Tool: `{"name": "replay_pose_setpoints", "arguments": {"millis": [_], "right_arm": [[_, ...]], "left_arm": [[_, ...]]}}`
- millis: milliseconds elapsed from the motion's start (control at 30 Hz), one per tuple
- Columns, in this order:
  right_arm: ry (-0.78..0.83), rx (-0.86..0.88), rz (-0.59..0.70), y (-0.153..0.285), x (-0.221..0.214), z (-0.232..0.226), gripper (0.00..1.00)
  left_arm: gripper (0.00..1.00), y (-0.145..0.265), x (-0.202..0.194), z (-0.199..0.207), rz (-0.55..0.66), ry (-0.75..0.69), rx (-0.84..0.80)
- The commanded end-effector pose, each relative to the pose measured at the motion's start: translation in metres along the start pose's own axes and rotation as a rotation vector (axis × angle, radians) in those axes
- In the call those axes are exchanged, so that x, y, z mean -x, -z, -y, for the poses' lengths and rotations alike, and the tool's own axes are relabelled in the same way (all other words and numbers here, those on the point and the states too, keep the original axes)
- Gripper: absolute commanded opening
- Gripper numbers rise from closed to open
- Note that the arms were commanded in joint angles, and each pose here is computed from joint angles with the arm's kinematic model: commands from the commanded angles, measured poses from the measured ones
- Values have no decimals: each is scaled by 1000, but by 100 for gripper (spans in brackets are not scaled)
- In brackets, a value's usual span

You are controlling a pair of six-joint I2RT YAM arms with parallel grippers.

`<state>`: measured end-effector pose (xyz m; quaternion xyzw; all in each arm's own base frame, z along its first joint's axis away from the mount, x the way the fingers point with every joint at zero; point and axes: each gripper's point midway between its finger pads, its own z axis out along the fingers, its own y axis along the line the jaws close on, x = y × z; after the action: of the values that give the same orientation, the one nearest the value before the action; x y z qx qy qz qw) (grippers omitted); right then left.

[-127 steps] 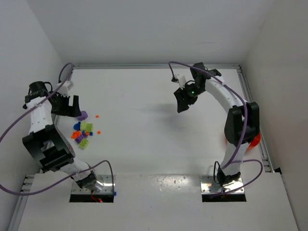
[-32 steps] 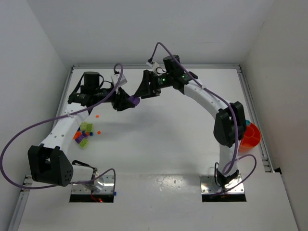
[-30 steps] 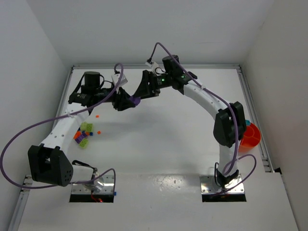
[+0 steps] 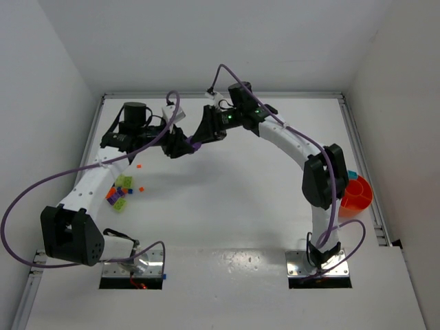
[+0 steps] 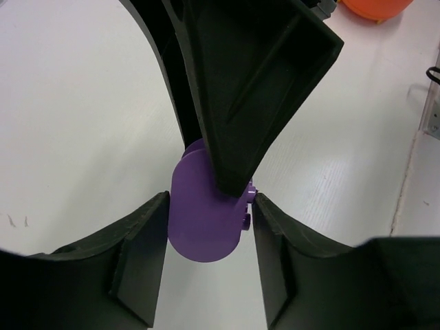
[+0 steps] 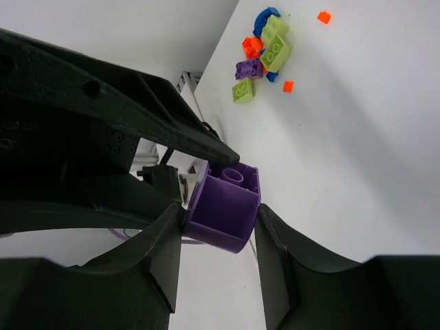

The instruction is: Sort the legos into containers by color

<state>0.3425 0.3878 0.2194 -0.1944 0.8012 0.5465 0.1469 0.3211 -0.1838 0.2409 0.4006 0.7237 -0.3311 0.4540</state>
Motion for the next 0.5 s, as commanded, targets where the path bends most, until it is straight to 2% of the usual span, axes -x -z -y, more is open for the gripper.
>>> {"name": "replay_pose_setpoints", "arguments": {"millis": [0,33,67,200,300,467], "right_arm": [[89,3,25,16,6,-8,1],[160,-29,38,24,10,-3,1],[147,-105,10,28,2,11,0],[277,-312,5,78,-6,37,0],[305,-428,-27,116,-16,63,0],[400,-679,-72,215,-25,96,0]], "left_arm": [[54,2,20,7,51,-50,-11],[60,2,20,7,51,-50,-11],[70,5,21,8,49,-51,-1],[97,11,26,9,49,-59,22],[100,18,29,2,50,-44,54],[100,22,26,-2,20,-41,65]]}}
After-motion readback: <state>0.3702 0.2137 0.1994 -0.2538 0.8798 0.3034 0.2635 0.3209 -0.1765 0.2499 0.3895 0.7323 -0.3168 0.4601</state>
